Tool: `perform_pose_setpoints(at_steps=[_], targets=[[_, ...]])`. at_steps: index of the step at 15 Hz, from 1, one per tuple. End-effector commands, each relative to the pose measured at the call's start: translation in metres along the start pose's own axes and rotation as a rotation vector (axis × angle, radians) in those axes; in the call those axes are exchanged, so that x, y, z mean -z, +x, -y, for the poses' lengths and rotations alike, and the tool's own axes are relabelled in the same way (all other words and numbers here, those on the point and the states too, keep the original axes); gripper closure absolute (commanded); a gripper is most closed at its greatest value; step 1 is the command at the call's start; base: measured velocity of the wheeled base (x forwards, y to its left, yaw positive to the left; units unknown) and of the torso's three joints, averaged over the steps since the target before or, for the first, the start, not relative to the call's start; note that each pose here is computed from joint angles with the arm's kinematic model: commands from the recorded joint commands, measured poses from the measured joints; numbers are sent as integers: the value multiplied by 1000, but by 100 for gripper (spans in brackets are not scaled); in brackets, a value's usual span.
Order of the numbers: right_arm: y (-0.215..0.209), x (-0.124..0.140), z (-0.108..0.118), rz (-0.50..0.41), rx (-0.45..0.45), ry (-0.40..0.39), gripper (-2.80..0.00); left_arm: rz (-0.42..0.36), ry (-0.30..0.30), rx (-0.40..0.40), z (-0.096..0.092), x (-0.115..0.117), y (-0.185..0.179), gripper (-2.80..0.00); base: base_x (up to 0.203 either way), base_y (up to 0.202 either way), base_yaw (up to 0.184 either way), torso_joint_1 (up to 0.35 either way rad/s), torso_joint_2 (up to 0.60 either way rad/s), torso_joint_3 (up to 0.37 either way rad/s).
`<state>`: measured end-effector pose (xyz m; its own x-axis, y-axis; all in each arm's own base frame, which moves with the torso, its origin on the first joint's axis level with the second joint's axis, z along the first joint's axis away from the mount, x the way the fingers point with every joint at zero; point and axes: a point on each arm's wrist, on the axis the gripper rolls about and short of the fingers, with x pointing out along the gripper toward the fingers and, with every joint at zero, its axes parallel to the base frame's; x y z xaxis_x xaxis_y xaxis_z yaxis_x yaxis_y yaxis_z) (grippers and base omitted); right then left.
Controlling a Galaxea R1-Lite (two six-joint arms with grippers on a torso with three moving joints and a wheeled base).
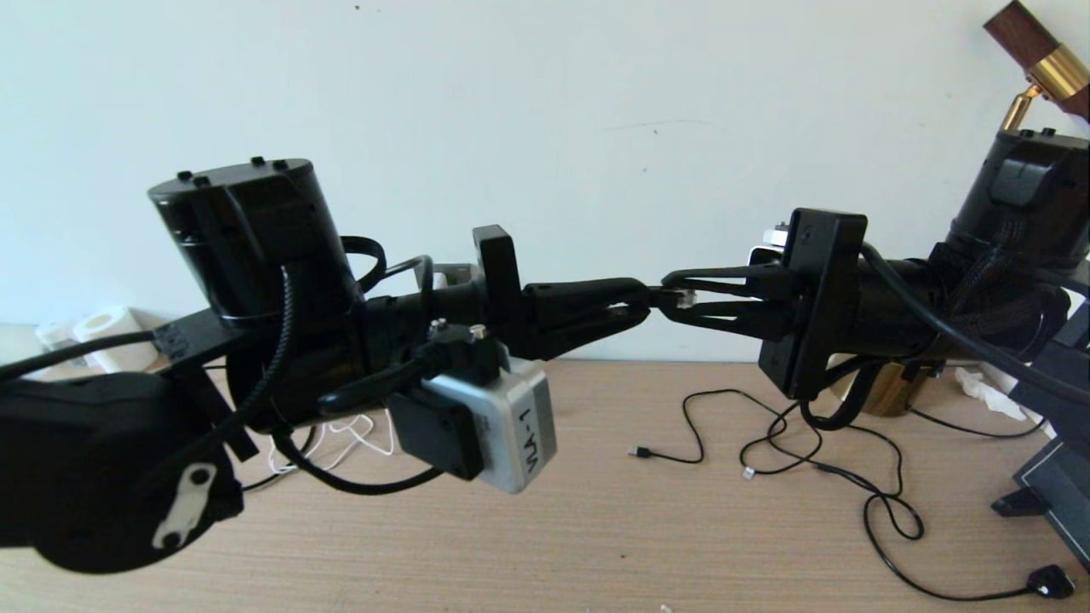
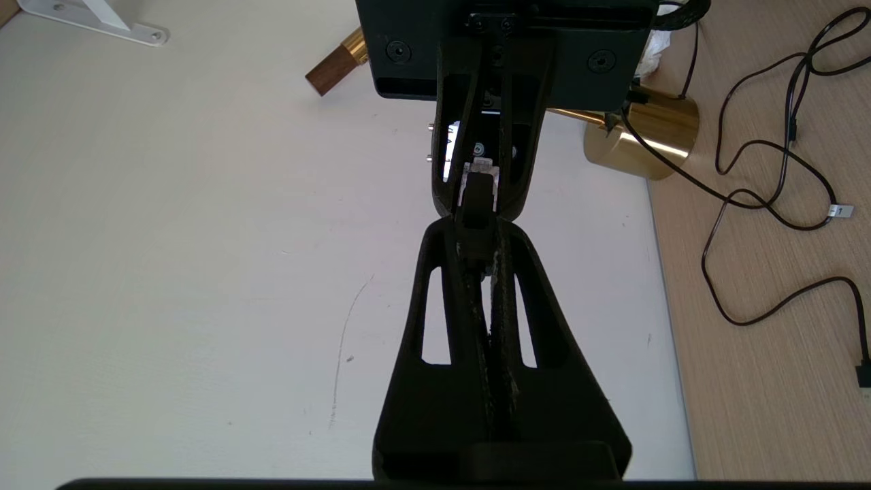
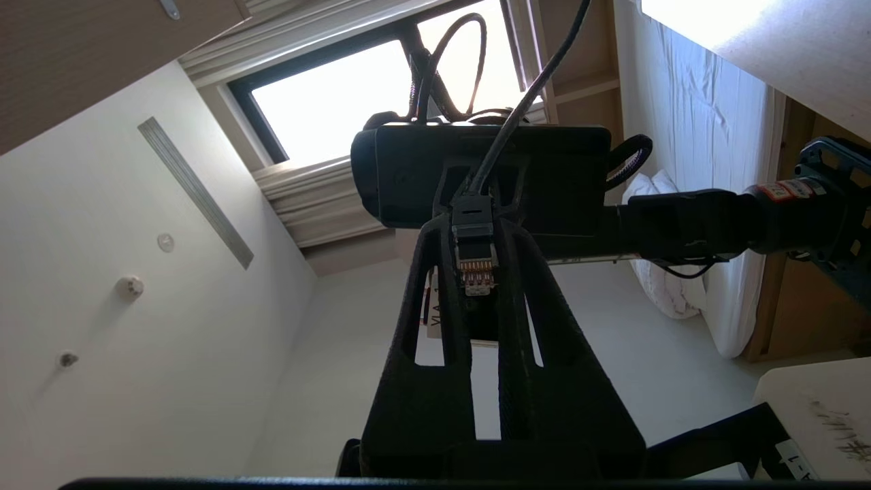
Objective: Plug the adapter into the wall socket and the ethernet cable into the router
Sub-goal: Hand it to the other hand
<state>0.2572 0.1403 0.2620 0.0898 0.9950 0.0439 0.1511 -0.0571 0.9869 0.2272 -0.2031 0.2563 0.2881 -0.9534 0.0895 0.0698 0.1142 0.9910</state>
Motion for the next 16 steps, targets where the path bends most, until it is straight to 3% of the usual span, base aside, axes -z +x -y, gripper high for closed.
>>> perform_pose_setpoints(at_steps=[1,12,13,16], targets=[[0,0,0,-8,-1,6,0,3,9,-2,0,0,1,0,0,0,0,0,0,0],[0,1,1,-9,1,4,0,6,5,5,2,-2,-1,0,0,0,0,0,0,0],[1,1,1,-5,-1,-3,-280,6,3,8,3,-3,-2,0,0,0,0,0,0,0],[2,3,0,-2,-4,-19,-280,7,-1,12,4,-4,-5,0,0,0,0,0,0,0]])
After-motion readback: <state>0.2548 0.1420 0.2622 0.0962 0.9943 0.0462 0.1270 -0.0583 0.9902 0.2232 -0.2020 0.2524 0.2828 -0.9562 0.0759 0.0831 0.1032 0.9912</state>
